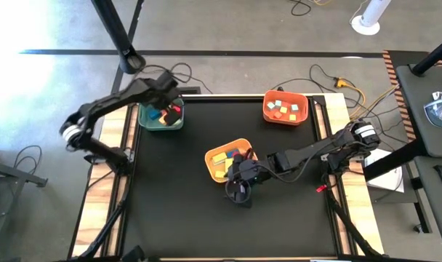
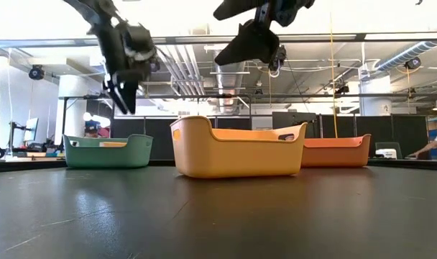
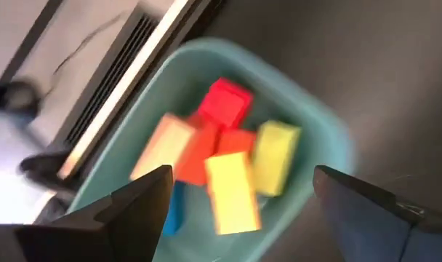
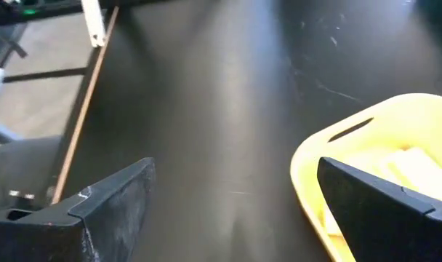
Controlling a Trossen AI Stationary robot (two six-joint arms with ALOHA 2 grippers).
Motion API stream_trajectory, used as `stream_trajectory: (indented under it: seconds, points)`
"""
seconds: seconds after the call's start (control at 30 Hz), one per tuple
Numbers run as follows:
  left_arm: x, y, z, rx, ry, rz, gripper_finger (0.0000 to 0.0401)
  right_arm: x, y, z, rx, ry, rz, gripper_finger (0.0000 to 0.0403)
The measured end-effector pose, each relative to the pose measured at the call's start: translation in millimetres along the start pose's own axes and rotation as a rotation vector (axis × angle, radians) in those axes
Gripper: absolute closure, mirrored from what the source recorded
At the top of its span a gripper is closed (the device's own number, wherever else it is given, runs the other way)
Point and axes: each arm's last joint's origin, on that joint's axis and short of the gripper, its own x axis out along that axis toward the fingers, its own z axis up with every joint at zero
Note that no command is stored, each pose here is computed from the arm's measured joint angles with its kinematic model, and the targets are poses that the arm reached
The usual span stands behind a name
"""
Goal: Sort blocks by size
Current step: Adjust the yellow bin
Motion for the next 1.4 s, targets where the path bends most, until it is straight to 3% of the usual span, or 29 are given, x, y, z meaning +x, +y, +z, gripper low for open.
stream_trajectory:
  seconds: [0.23, 0.4, 0.6, 0.77, 1.1, 1.4]
  points:
    - [-46, -21, -27, 0.004, -0.344, -0.241, 0.0083, 8, -21, -9, -0.043, 0.012, -0.077, 0.003]
    - [-57, -47, -53, 0.05, -0.531, -0.341, 0.0082, 22, -39, -35, -0.207, 0.126, -0.102, 0.003]
    - [-62, -71, -75, 0.09, -0.672, -0.441, 0.0082, 57, -49, -57, -0.234, 0.212, -0.126, 0.003]
    - [-69, -78, -83, 0.104, -0.71, -0.482, 0.0082, 80, -53, -47, -0.223, 0.179, -0.225, 0.003]
    - [-80, -78, -88, 0.108, -0.755, -0.501, 0.0082, 112, -60, -23, -0.274, 0.134, -0.237, 0.003]
    - [-80, -79, -89, 0.108, -0.75, -0.509, 0.0082, 126, -99, -2, -0.169, 0.082, -0.403, 0.003]
